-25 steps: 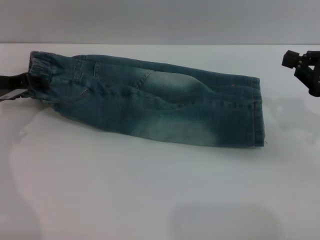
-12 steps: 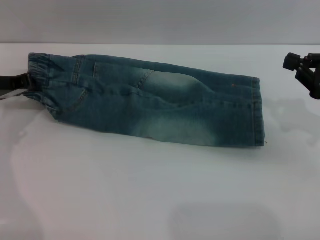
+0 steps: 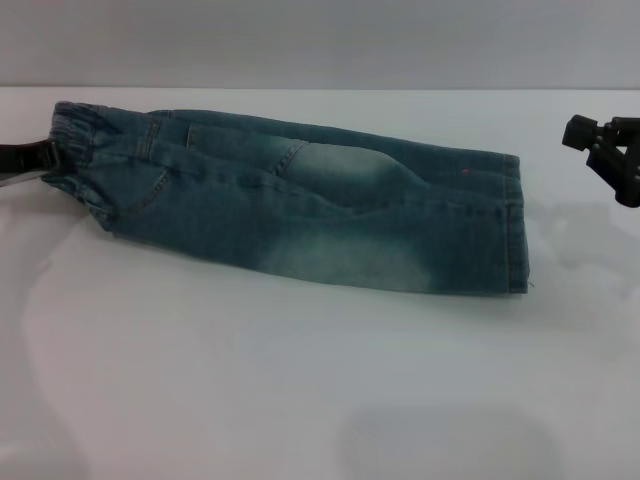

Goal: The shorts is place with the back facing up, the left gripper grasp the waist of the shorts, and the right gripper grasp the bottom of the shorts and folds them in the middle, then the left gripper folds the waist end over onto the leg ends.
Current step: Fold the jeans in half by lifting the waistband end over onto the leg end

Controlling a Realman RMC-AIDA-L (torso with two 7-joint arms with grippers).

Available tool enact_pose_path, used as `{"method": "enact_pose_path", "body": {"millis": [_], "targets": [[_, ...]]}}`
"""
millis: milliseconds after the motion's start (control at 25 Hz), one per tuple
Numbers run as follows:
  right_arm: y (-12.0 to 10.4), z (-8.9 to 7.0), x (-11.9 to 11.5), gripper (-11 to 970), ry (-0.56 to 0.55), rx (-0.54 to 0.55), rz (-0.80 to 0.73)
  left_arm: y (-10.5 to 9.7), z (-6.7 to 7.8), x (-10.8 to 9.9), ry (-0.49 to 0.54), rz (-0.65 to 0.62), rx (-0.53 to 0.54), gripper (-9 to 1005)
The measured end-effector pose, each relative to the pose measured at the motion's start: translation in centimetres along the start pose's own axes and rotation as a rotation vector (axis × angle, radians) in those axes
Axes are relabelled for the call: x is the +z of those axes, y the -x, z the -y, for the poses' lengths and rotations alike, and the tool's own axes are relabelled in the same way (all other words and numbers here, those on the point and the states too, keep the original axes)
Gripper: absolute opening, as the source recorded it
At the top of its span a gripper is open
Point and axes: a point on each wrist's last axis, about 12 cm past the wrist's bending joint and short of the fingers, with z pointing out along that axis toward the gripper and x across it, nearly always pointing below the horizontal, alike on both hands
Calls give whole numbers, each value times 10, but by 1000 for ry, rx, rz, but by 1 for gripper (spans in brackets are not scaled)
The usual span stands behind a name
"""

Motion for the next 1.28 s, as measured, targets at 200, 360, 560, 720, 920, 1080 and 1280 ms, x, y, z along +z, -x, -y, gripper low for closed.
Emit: {"method": "enact_pose_path", "body": {"millis": [200, 360, 560, 720, 920, 1080, 1280], "targets": [[-3, 1, 4, 0, -14, 15, -8, 3, 3, -1, -42, 31, 12, 97], [-6, 3, 13, 0, -31, 34, -12, 6, 9, -6, -112, 56, 16, 96], [-10, 8, 34, -1, -88, 88, 3, 11, 29, -12, -250, 58, 70, 95], [-13, 10, 58, -1, -112, 92, -32, 15, 49, -14, -361, 62, 119, 94], [-13, 9, 90, -1, -126, 63, -76, 29, 74, -21, -462, 116, 202, 93], [-8, 7, 107, 0, -101, 40, -98, 39, 89, -27, -526, 150, 248, 92], [-3, -2, 125, 0, -45, 40, -105, 48, 105, -33, -576, 170, 305, 92]]}}
